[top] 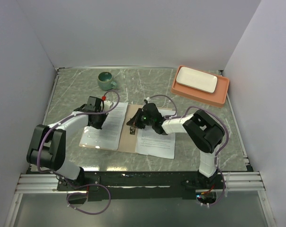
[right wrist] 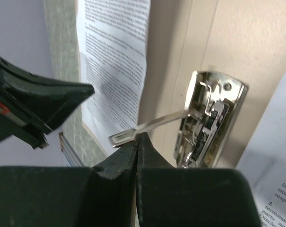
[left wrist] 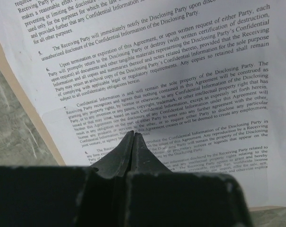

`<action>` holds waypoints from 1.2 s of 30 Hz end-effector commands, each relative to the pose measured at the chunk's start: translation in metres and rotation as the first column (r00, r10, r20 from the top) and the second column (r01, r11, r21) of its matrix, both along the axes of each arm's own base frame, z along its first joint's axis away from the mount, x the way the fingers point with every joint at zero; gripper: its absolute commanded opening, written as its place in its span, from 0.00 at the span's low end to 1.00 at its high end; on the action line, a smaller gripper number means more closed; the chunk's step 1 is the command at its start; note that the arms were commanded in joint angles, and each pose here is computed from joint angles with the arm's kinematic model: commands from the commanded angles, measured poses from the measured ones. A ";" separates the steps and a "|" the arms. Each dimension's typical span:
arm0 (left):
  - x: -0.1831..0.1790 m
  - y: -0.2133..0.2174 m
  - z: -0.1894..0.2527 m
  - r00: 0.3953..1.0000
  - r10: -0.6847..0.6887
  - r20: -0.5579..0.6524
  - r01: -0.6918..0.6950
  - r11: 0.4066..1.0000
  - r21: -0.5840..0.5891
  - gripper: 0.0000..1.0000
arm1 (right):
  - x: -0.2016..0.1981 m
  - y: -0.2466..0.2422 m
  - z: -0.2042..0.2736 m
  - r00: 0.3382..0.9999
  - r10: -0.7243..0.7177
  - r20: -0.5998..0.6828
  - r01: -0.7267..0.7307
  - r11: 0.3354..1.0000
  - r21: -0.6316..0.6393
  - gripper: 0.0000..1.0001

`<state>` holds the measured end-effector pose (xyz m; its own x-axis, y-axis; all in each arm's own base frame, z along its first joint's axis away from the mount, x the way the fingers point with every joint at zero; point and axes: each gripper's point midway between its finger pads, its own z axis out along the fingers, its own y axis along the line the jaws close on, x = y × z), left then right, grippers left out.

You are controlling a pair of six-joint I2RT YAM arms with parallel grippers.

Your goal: Put the files into the folder

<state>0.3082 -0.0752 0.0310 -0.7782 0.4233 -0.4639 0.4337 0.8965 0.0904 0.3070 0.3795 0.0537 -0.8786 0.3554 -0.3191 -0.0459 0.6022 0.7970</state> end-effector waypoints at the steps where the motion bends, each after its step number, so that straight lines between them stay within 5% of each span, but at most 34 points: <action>1: 0.003 0.000 0.015 0.997 -0.028 0.065 0.028 1.000 0.005 0.01 | 0.032 0.004 0.033 0.995 -0.079 0.065 0.075 0.995 0.059 0.00; 21: -0.002 0.003 0.048 0.994 -0.045 0.100 0.045 0.999 0.007 0.01 | 0.084 -0.023 0.031 0.994 -0.109 0.013 0.109 0.993 -0.044 0.00; 26: -0.002 0.002 0.068 0.991 -0.047 0.122 0.048 0.999 0.001 0.02 | 0.088 -0.029 0.065 0.993 -0.085 0.076 0.089 0.995 -0.042 0.16; 28: 0.002 0.001 0.084 0.987 -0.045 0.156 0.046 0.999 -0.005 0.06 | 0.084 -0.044 0.070 0.991 -0.104 0.080 0.112 0.988 -0.106 0.30; 29: 0.000 0.000 0.089 0.987 -0.049 0.154 0.051 0.999 -0.011 0.10 | 0.084 -0.056 0.082 0.987 -0.118 0.107 0.131 0.984 -0.119 0.40; 30: -0.001 -0.003 0.098 0.984 -0.055 0.167 0.060 0.998 -0.029 0.12 | 0.084 -0.069 0.081 0.982 -0.154 0.109 0.170 0.973 -0.153 0.60; 31: 0.002 -0.007 0.111 0.981 -0.055 0.188 0.065 0.997 -0.051 0.16 | 0.077 -0.083 0.075 0.982 -0.172 0.081 0.185 0.963 -0.198 0.67; 33: -0.001 -0.011 0.125 0.978 -0.061 0.200 0.079 0.994 -0.081 0.38 | 0.067 -0.113 0.076 0.972 -0.220 0.081 0.233 0.942 -0.243 0.78; 36: -0.003 -0.023 0.147 0.970 -0.081 0.229 0.114 0.985 -0.131 0.48 | 0.045 -0.162 0.071 0.948 -0.308 0.080 0.316 0.881 -0.353 0.82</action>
<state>0.3097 -0.0813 0.1389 -0.6636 0.4282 -0.6134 0.4614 0.8797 0.1150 0.3727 0.2887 0.1204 -0.7930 0.4389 -0.4224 0.0595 0.7459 0.6634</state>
